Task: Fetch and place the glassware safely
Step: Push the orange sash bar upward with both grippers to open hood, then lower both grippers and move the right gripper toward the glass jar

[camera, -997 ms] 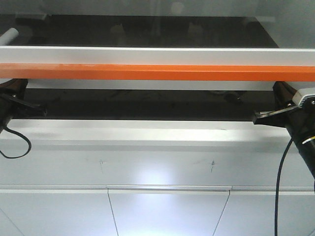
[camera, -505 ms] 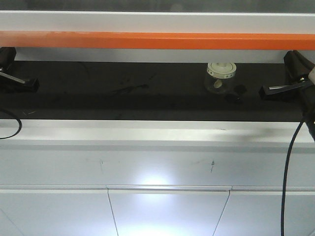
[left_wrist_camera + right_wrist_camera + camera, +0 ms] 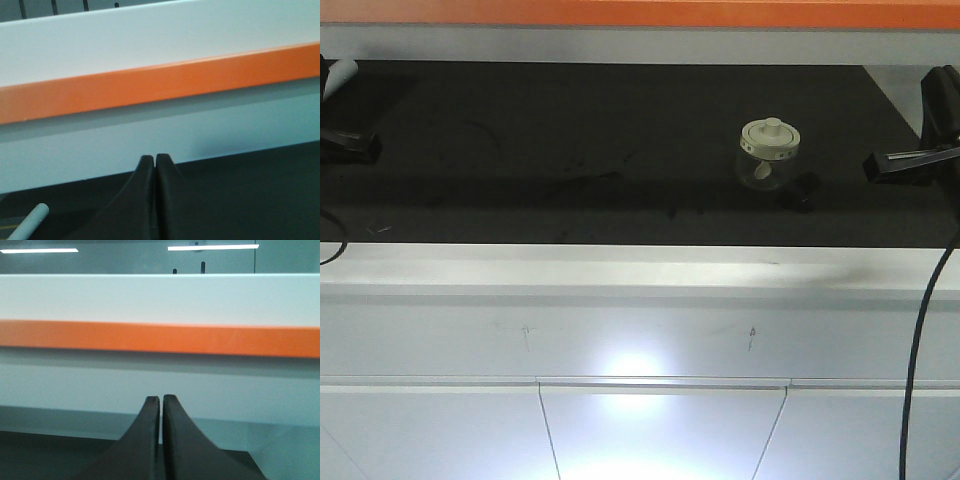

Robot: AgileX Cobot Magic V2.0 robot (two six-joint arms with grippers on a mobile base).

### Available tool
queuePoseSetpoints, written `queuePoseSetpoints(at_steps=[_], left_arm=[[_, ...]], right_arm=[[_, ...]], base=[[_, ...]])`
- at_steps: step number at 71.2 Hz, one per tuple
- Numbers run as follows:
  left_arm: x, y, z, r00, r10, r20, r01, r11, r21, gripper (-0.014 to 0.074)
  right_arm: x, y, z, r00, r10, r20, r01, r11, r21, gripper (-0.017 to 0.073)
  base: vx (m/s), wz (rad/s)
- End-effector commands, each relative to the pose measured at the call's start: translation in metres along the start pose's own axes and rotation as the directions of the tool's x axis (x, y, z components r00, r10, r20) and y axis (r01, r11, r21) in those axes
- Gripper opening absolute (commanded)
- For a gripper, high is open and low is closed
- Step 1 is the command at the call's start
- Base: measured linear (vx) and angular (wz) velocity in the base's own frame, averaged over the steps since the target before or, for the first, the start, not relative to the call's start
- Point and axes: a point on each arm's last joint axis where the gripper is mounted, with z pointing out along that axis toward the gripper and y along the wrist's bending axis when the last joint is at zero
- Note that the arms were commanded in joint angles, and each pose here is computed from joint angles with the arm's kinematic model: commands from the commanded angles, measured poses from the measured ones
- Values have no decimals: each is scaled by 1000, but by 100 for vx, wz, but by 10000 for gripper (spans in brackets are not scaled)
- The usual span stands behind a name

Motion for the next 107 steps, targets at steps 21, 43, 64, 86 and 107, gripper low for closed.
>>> queuePoseSetpoints(at_steps=[21,43,64,86,107], left_arm=[[-34,4,-6,994,-4,107,6,1000,-19,-1],[-50,6,-22,998,-17,54,19,999,-28,-1],[-57,-3,-57,995,-88,43,86,995,47,-1],[-38,-25,-120,996,-89,-30,93,978,184,-1],[-16,-28,-167,991,-110,-80,120,983,137,-1]], right_arm=[[-24,0,3,994,1,112,2,1000,-20,-3],[-32,4,-2,999,18,45,-15,998,-62,-3],[-55,7,-15,999,35,-19,-37,994,-100,-3],[-63,18,-27,988,73,-138,-101,973,-210,-3],[-72,18,-40,975,16,-222,-62,978,-198,-3]], base=[[0,0],[0,0],[0,0],[0,0],[0,0]])
